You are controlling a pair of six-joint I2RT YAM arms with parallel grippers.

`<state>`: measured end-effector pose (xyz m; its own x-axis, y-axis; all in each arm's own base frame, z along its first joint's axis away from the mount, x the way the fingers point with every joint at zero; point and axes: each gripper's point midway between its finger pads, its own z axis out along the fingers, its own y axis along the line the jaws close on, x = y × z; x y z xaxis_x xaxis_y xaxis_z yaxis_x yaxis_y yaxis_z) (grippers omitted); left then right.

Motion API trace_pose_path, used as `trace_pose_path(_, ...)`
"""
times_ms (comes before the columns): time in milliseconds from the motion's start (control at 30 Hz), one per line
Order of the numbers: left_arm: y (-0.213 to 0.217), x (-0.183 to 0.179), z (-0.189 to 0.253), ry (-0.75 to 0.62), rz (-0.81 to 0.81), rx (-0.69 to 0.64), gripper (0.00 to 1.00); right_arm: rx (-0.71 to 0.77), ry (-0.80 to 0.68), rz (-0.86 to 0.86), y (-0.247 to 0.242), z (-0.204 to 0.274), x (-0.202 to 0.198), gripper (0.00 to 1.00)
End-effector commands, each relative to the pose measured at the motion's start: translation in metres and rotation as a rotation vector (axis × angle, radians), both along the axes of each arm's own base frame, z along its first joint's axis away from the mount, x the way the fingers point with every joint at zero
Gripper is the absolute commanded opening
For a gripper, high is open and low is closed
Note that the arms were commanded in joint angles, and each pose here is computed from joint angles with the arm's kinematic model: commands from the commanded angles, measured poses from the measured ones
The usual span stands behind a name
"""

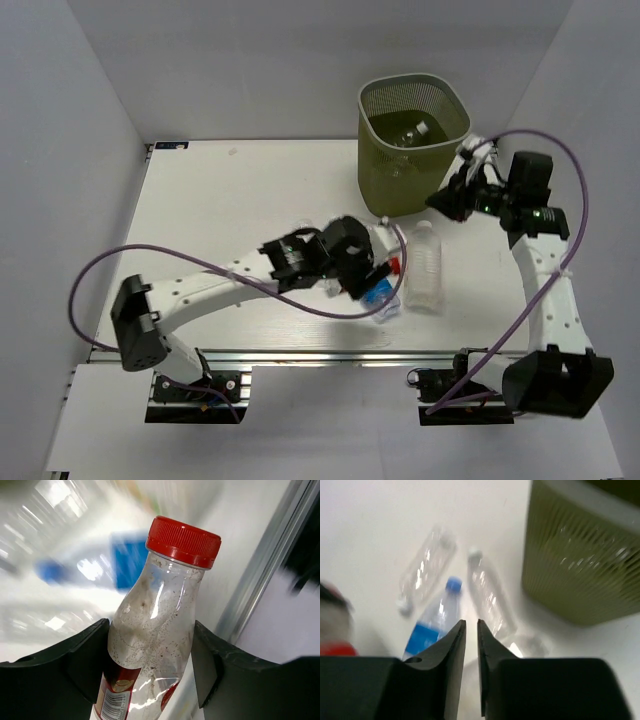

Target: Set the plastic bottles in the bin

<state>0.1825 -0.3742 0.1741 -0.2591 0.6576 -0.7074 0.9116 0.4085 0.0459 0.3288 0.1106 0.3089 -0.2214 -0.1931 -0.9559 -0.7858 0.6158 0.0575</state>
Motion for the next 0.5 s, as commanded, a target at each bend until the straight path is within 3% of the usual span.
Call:
trace_pose_path(0,-0.008,0.028,0.141,-0.226,0.083,-0.323,0.33,-0.127,0.097,0.030,-0.009,-0.062,-0.042,0.22)
trace_pose_path(33,-0.010,0.034,0.162,-0.270,0.100,-0.367,0.33,-0.139,0.128,0.030,-0.010,-0.071,-0.052,0.25)
trace_pose_path(67,-0.013,0.052,0.198,-0.347,0.158,-0.443,0.33,-0.164,0.133,0.019,-0.013,-0.081,-0.060,0.38)
trace_pose_path(167,-0.024,0.083,0.257,-0.493,0.258,-0.595,0.34,-0.177,0.214,-0.034,-0.018,-0.098,-0.068,0.58)
trace_pose_path(200,-0.026,0.093,0.269,-0.519,0.287,-0.639,0.34,-0.181,0.236,-0.052,-0.020,-0.103,-0.067,0.71)
trace_pose_path(267,-0.029,0.109,0.315,-0.595,0.345,-0.775,0.34,-0.206,0.293,-0.118,-0.029,-0.114,-0.063,0.80)
trace_pose_path(300,-0.046,0.128,0.304,-0.600,0.360,-0.766,0.34,-0.195,0.340,-0.151,-0.031,-0.117,-0.060,0.90)
trace_pose_path(333,-0.048,0.145,0.308,-0.604,0.410,-0.789,0.33,-0.208,0.390,-0.158,-0.032,-0.127,-0.060,0.90)
trace_pose_path(367,-0.049,0.152,0.343,-0.629,0.431,-0.873,0.33,-0.242,0.439,-0.188,-0.039,-0.135,-0.063,0.90)
trace_pose_path(467,-0.073,0.200,0.353,-0.655,0.518,-0.956,0.32,-0.255,0.535,-0.199,-0.040,-0.150,-0.063,0.90)
